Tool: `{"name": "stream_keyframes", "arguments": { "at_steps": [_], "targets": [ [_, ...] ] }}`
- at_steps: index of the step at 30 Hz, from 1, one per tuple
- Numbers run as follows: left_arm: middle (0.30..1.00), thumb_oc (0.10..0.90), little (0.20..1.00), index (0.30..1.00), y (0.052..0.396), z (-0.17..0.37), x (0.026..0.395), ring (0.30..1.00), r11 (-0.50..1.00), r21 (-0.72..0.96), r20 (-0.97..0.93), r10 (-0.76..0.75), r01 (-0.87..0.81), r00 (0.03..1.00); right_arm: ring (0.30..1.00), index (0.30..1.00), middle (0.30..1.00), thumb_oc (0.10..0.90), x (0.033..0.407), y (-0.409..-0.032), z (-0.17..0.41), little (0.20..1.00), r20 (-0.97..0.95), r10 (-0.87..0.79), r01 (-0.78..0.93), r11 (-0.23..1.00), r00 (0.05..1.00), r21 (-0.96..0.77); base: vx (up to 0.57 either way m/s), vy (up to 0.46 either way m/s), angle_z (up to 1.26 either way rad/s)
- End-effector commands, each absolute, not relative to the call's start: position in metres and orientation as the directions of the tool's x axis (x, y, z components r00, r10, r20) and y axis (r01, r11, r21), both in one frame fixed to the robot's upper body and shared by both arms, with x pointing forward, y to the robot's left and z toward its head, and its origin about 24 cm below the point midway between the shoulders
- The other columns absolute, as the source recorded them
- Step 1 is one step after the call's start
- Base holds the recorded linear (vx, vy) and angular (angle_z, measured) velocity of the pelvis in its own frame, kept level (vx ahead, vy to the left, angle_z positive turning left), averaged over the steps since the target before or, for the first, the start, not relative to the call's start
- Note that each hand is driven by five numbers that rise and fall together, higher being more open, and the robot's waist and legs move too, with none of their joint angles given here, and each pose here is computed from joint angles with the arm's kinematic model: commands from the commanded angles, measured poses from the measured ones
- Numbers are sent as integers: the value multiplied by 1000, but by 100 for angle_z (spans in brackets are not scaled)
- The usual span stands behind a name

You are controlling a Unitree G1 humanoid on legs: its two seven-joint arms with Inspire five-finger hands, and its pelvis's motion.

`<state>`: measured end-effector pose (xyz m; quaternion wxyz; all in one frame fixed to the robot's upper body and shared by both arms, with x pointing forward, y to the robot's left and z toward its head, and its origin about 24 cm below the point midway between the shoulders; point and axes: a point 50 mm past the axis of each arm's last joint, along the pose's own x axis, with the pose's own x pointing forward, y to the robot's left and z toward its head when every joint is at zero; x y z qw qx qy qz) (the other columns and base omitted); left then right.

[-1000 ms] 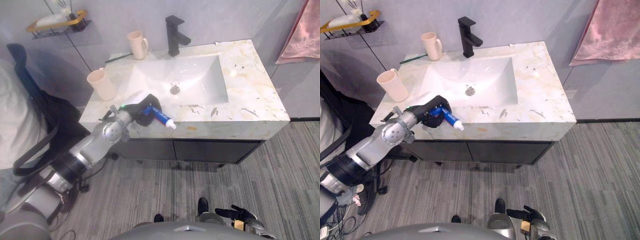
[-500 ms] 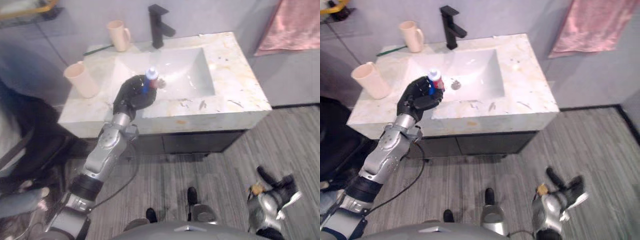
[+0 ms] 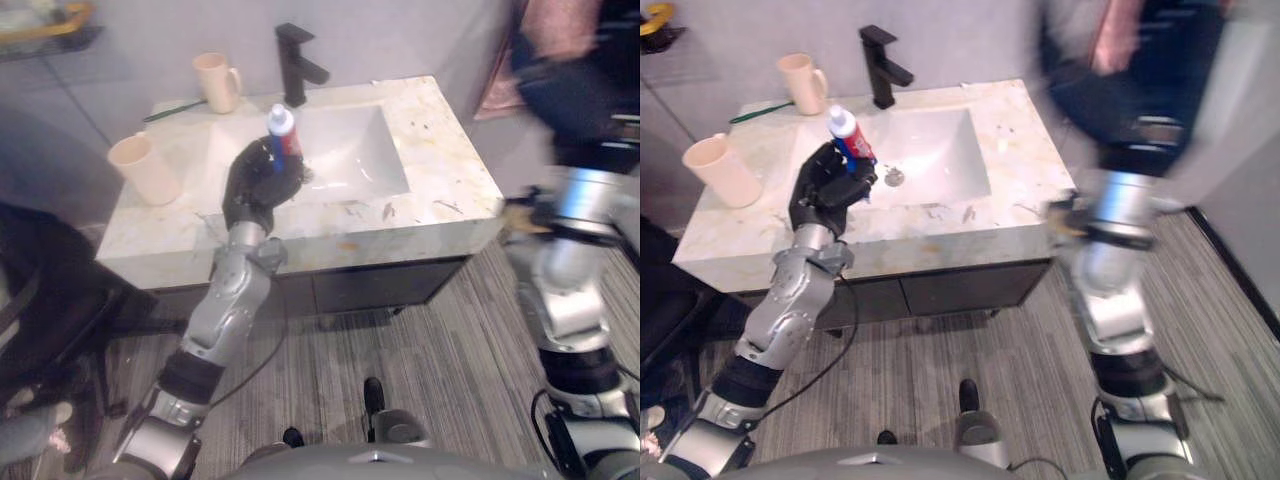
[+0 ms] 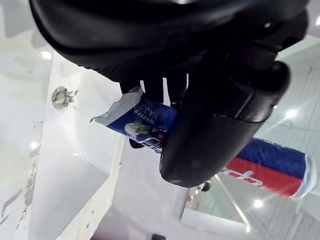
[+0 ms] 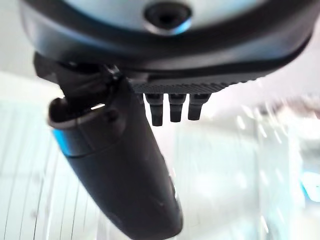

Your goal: Organize the bathroom.

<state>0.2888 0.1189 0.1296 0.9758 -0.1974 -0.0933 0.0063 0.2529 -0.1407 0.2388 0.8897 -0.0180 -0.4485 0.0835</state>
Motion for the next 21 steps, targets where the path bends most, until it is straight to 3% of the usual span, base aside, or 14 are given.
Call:
{"name": "stream_keyframes", "arguments": {
  "at_steps": [1,7,21],
  "targets": [
    [300,400,300,300,110,194,286,300,933,-331,524,57,142,850,900,900,900,800,264,-123,246,900,761,294,-279,948,579,-153,-6,-12,31],
    [300,400,300,300,106,191,286,300,952,-278,542,47,126,839,900,900,900,800,273,-91,232,900,630,494,-457,857,600,-237,2,-15,31],
    [300,400,300,300,108,187,293,300,967,-238,529,49,93,847,900,900,900,800,280,-80,230,900,612,497,-462,856,615,-231,8,-3,5]
  ]
}}
